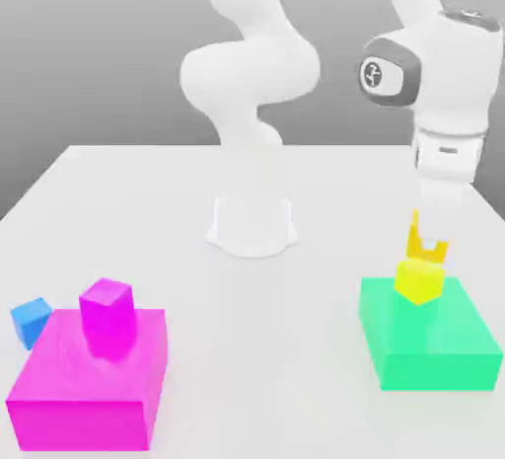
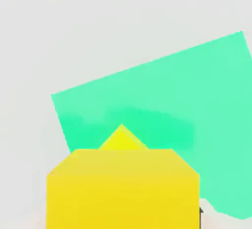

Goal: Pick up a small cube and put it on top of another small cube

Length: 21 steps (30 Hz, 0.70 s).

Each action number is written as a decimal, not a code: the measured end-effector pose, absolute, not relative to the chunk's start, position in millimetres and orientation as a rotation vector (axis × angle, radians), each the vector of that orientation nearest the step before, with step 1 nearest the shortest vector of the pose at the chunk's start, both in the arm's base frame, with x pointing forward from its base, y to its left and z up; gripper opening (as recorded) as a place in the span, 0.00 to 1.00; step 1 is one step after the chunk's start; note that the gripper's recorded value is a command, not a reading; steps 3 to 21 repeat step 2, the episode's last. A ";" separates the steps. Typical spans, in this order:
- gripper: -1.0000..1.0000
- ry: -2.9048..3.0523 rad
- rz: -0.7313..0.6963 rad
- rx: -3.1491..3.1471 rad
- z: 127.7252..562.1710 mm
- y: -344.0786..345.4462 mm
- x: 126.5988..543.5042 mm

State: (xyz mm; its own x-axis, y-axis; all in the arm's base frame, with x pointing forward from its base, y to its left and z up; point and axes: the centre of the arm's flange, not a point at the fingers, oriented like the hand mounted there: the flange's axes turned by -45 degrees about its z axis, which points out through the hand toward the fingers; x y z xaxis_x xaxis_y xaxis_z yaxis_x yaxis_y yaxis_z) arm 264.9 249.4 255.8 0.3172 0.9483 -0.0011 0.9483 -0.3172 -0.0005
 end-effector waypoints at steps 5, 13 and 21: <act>1.00 1.835 -0.002 2.549 255.8 249.4 264.9; 1.00 1.835 -0.002 2.549 255.8 249.4 264.9; 1.00 1.835 -0.002 2.549 255.8 249.4 264.9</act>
